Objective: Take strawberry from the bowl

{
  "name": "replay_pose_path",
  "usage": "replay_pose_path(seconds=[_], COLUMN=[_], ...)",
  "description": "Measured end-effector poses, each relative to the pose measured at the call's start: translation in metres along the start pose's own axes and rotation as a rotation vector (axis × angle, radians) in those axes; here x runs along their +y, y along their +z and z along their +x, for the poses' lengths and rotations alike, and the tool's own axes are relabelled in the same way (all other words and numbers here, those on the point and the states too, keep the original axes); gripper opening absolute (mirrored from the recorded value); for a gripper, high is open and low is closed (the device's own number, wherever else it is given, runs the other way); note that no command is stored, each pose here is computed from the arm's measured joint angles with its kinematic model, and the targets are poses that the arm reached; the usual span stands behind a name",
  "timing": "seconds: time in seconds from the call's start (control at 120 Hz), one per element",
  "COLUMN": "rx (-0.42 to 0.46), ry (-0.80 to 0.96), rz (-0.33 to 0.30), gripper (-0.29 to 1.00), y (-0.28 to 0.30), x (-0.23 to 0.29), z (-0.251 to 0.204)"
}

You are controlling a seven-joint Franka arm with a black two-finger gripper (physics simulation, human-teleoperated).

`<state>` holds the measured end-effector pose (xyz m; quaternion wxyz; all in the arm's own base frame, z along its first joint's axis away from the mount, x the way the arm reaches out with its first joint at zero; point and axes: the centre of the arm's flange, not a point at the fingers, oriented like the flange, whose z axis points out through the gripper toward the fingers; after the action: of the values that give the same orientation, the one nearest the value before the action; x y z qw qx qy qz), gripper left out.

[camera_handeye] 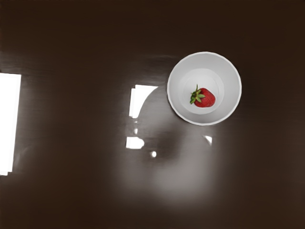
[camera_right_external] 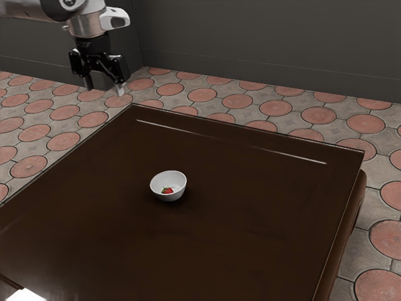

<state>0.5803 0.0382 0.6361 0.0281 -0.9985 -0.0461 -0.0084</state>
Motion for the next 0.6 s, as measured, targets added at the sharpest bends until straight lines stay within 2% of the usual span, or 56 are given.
replay_pose_path(seconds=[0.233, 0.267, 0.358, 0.425, 0.5, 0.6], rx=[0.029, 0.005, -0.106, -0.146, -0.132, -0.107], ry=[-0.027, -0.031, -0.032, -0.041, -0.058, -0.095], rz=[0.014, 0.019, 0.040, 0.052, 0.052, 0.047], gripper=[0.70, 0.70, 0.70, 0.70, 0.70, 0.70], y=[-0.007, 0.016, 0.131, 0.202, 0.232, 0.239], x=[0.000, 0.002, 0.015, 0.016, 0.012, 0.020], z=[0.006, 0.021, 0.070, 0.088, 0.094, 0.093])
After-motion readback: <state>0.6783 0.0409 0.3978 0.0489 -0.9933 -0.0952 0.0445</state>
